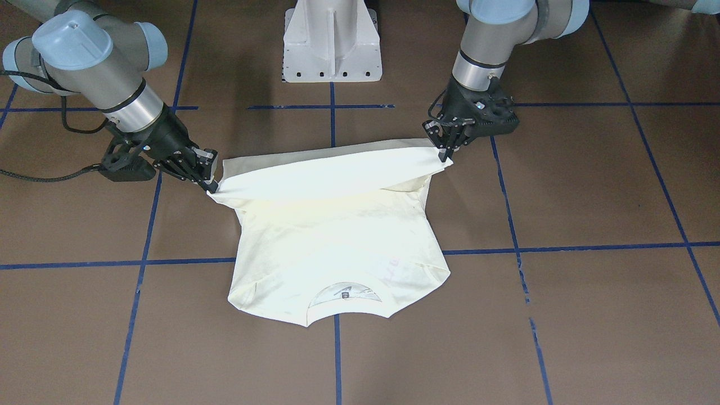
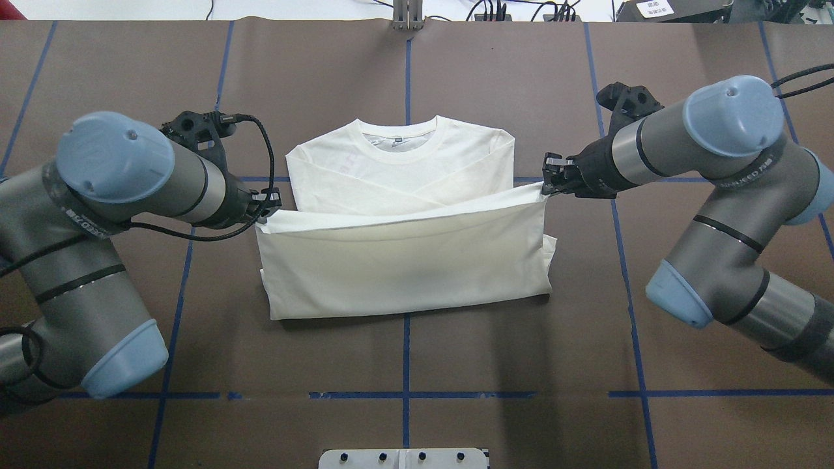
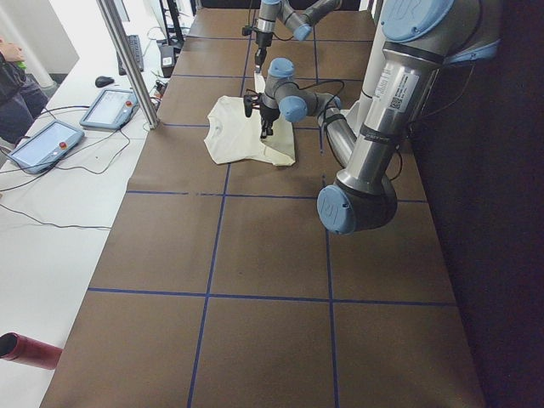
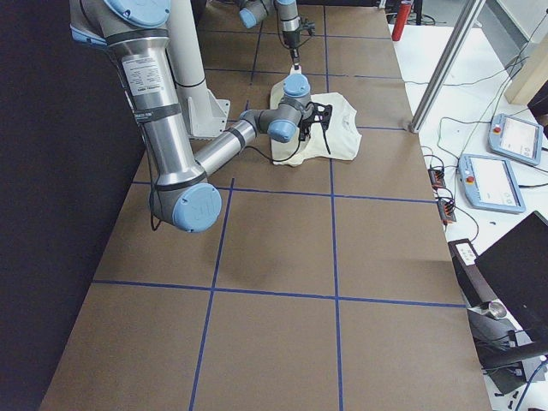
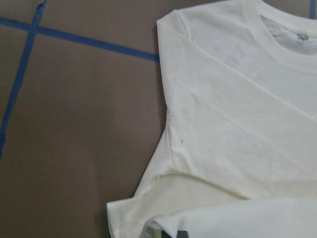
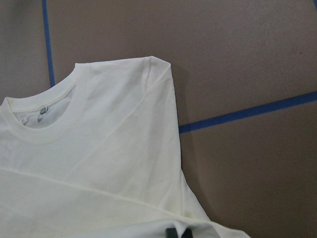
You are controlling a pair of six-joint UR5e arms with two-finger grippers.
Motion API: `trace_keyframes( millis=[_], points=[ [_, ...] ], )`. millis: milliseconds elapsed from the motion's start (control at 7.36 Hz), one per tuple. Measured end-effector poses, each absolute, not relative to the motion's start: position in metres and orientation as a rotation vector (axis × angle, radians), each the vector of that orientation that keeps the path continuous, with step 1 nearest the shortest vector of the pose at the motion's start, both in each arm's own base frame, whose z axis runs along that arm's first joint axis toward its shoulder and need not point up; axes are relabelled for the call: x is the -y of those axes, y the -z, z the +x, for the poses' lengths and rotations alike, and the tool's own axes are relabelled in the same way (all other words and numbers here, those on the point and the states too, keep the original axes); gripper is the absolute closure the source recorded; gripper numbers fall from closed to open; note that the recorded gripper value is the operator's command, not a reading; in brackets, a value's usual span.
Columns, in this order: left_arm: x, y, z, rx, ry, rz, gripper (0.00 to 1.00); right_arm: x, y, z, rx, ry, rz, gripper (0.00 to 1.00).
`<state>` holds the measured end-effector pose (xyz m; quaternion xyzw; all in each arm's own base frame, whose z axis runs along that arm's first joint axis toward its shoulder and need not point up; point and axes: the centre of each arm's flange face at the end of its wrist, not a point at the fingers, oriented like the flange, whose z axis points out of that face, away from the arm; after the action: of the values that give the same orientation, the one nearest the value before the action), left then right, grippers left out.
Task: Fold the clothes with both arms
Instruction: 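Lift the hem with both grippers and fold it toward the collar, then release the hem and raise both grippers away from the folded shirt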
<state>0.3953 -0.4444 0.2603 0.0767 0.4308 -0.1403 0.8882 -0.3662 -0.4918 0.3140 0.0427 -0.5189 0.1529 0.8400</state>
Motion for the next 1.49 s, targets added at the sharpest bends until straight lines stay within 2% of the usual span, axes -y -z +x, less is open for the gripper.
trace_keyframes(
  millis=[408,679,1087,1495],
  points=[
    [0.537,-0.309,0.421,-0.921,0.312,0.223,1.0,0.582,-0.303,-0.407,1.045,-0.375,0.09,1.0],
    [0.575,-0.34,0.426,-0.919,0.341,0.242,1.0,0.631,-0.296,-0.425,1.008,-0.41,0.087,1.0],
    [0.592,-0.362,0.433,-0.907,0.355,0.242,1.0,0.672,-0.316,-0.417,0.966,-0.463,0.083,1.0],
    [0.597,-0.349,0.437,-0.923,0.358,0.25,1.0,0.677,-0.307,-0.419,0.974,-0.461,0.09,1.0]
  ],
)
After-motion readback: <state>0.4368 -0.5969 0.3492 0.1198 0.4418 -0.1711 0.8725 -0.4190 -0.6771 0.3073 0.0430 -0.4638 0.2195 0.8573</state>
